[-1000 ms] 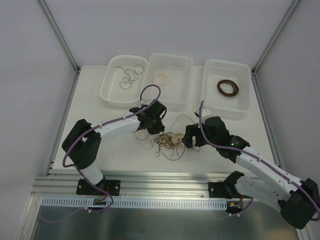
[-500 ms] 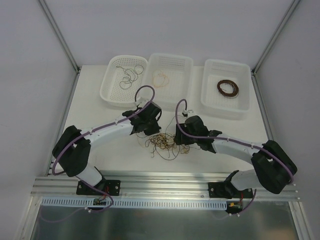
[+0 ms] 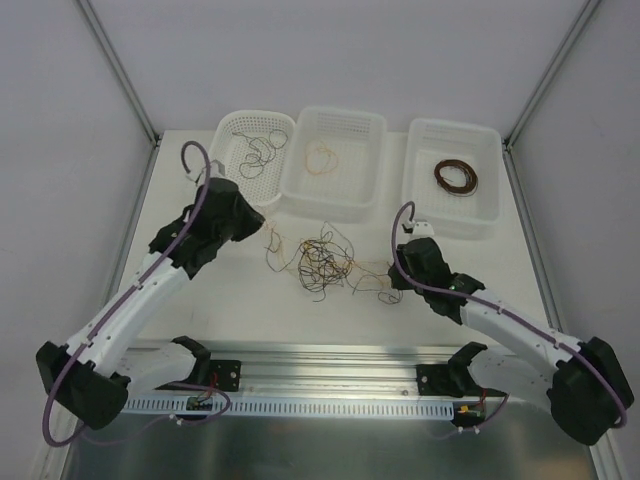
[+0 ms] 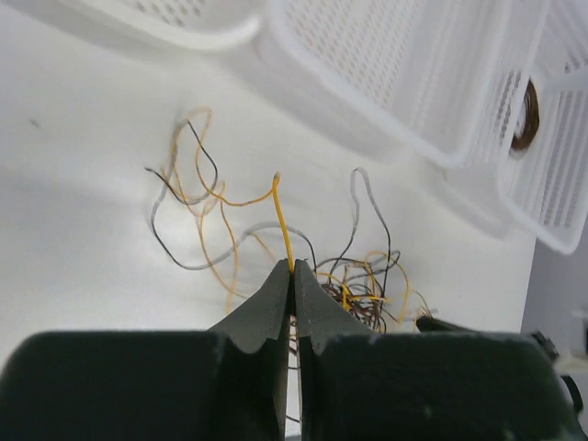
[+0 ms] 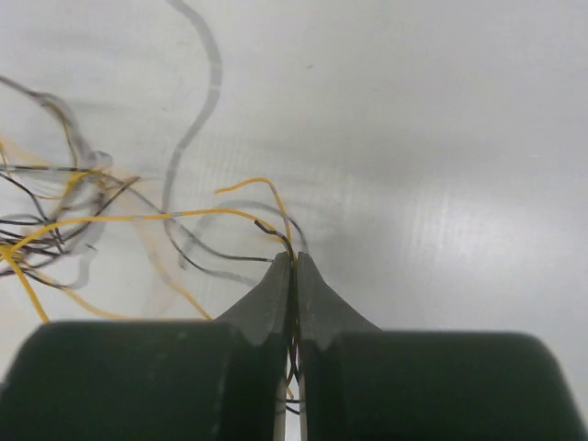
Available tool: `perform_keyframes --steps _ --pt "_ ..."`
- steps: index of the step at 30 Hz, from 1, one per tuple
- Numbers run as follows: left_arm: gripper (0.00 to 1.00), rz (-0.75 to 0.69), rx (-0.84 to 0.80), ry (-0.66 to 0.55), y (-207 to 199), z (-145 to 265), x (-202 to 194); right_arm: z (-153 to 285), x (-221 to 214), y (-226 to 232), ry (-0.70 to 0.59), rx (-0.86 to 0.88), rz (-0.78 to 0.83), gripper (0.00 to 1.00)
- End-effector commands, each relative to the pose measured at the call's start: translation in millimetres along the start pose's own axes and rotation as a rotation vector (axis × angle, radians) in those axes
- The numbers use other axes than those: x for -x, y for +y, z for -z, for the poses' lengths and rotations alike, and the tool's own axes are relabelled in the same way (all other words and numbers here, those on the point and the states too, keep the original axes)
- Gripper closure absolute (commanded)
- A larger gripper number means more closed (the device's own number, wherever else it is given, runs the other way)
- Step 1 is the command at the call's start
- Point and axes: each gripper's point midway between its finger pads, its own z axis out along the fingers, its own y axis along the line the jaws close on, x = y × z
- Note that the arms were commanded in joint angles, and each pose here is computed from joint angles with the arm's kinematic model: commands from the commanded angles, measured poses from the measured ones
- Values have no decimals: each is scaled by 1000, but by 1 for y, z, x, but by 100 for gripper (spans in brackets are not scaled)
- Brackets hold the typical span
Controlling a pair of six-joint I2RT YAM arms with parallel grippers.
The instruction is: Untangle the cables
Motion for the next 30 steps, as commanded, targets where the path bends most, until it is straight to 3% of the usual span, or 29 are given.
perform_keyframes --steps 1,8,15,19,24,25,28,29,30 --pt "100 -61 -8 -124 9 47 57 23 -3 -44 8 -132 18 99" --pt "100 -102 104 -263 36 108 127 75 25 -88 -56 -249 -44 99" --pt "100 -127 349 -378 90 144 173 135 64 -115 -153 -345 -80 99" --pt "100 -141 397 -343 103 138 169 151 83 -113 -199 -340 -90 99" --pt "100 -155 397 -200 120 108 132 137 68 -120 -108 -367 -61 96" --pt "100 -145 363 -164 119 103 120 133 63 -119 -92 -363 -65 92" --pt "100 -106 326 -45 131 77 80 117 49 -109 -29 -295 -56 64" --pt "100 -96 279 -13 127 72 68 114 51 -103 -33 -255 -44 48" --pt "100 -88 262 -9 128 66 64 112 52 -95 -29 -210 -27 42"
